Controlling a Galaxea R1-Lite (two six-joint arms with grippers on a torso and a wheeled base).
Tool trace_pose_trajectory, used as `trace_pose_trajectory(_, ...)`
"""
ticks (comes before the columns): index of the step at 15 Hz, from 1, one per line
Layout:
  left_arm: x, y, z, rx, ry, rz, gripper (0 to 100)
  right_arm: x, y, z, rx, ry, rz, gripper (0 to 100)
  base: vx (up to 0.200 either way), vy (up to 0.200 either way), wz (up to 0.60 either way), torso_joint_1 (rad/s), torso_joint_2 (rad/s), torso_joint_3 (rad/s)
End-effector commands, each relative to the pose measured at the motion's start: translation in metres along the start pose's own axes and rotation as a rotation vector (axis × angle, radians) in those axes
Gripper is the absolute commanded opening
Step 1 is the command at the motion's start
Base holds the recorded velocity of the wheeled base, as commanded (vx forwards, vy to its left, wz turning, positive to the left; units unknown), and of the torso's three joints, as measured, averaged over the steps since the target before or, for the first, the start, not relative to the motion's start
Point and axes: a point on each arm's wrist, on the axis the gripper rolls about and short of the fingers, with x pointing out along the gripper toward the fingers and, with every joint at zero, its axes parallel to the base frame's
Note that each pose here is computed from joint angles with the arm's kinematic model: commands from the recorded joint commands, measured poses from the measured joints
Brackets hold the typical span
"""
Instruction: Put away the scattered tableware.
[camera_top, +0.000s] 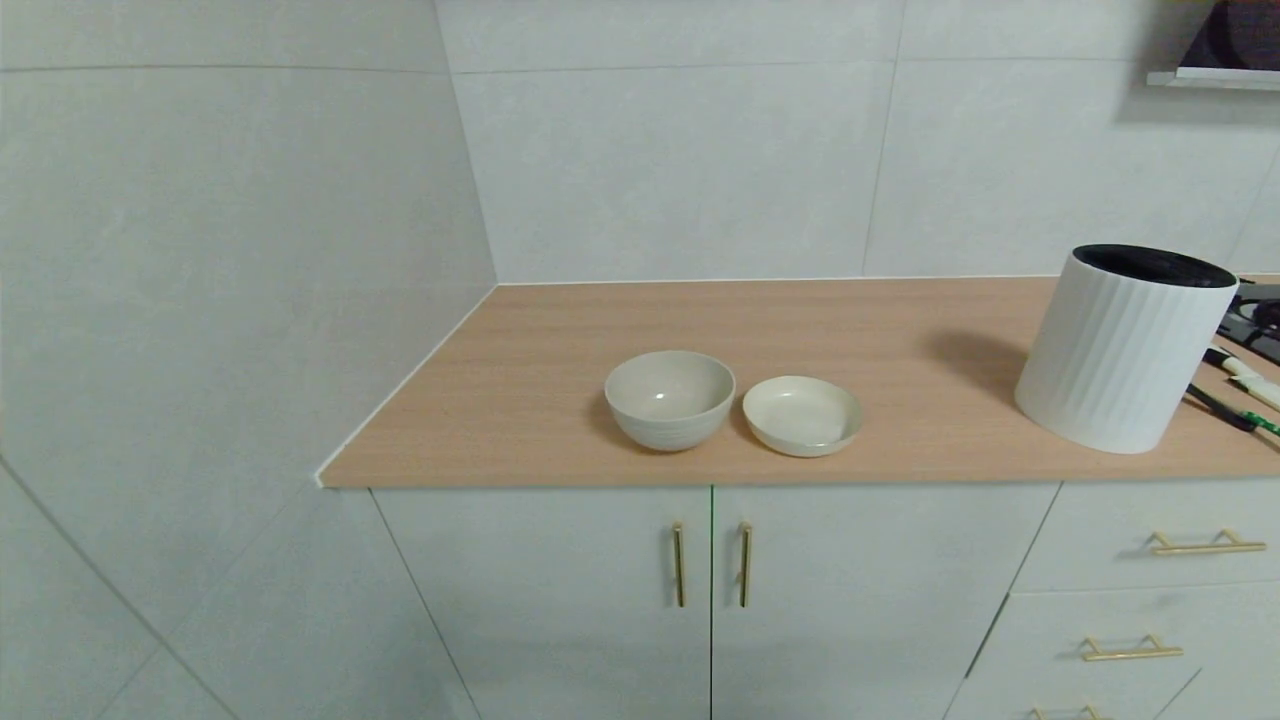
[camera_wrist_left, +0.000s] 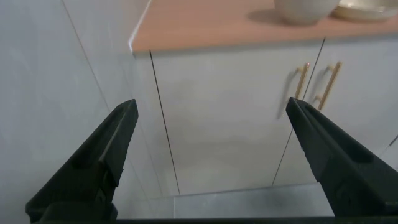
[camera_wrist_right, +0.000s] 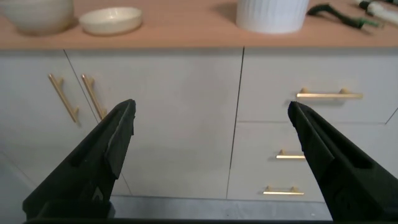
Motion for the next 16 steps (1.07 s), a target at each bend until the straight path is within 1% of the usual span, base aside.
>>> trace_pose_trajectory(1,0.0,0.0,0.0,0.0,0.0,0.0,100,0.0,0.0,0.0,0.0,0.0,0.0,100,0.0,0.0,0.0,-0.222,0.51,0.286)
trace_pose_trajectory(10,0.0,0.0,0.0,0.0,0.0,0.0,100,0.0,0.0,0.0,0.0,0.0,0.0,100,0.0,0.0,0.0,-0.206,0.49,0.285)
trace_pose_trajectory(16,0.0,0.0,0.0,0.0,0.0,0.0,100,0.0,0.0,0.0,0.002,0.0,0.0,100,0.0,0.0,0.0,-0.161,0.46,0.299)
